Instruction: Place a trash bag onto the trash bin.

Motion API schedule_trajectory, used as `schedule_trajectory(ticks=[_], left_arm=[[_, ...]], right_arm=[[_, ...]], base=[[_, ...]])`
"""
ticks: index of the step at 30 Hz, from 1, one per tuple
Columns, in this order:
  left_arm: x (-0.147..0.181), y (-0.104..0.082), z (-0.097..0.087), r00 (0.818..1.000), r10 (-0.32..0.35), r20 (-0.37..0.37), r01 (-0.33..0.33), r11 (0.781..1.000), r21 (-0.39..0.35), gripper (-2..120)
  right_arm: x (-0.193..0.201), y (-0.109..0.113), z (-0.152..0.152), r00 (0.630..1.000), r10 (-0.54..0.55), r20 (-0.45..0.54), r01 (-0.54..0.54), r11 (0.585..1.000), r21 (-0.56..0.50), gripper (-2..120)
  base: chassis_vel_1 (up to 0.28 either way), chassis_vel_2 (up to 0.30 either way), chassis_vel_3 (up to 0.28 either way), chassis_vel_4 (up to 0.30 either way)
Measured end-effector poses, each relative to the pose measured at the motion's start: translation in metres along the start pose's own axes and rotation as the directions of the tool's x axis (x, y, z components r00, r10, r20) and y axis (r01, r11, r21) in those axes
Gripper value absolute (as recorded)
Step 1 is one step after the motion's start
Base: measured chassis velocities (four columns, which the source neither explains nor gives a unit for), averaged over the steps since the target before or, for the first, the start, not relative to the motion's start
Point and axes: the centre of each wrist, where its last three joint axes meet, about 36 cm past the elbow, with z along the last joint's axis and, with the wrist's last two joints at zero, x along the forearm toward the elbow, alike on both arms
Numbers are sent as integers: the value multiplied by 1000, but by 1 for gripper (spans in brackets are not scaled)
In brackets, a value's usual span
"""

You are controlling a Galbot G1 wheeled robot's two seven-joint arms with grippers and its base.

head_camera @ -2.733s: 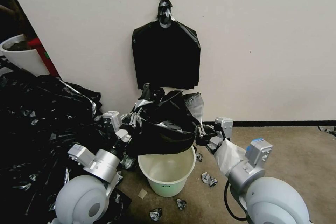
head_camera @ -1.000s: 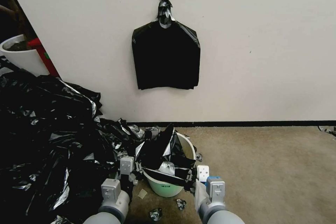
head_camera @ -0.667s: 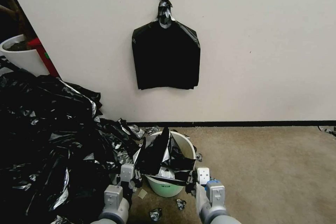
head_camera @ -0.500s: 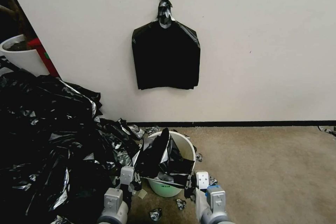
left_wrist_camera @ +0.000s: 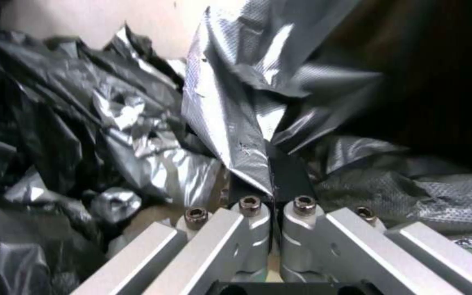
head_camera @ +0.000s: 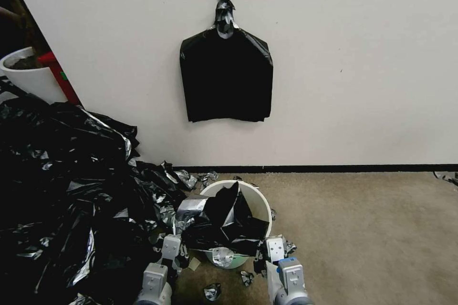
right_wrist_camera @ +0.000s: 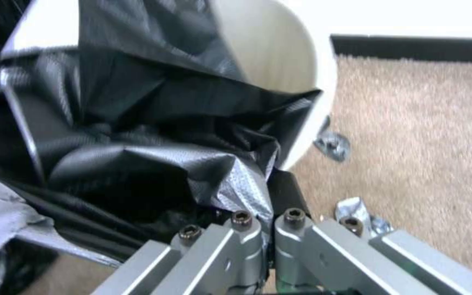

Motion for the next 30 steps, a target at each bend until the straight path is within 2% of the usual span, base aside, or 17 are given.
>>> schedule_trajectory(ticks=[5,11,18,30], left_arm=[[7,4,-16,999,-5,48,5,1000,7,0],[13,8,-17,999,-19,35,19,1000,-9,0],[12,7,0,999,-45,-25,45,999,-19,0],[-7,-9,26,995,-22,-94,18,999,-39,0]], right_arm=[[9,0,-11,999,-26,40,28,999,-35,0],[15,-1,-9,999,-37,19,38,998,-41,0],[13,0,10,999,13,-39,-13,1000,-1,0],[-12,-8,34,998,55,-16,-53,995,84,0]], base=[[0,0,0,0],[0,0,0,0],[0,0,0,0],[0,0,0,0]])
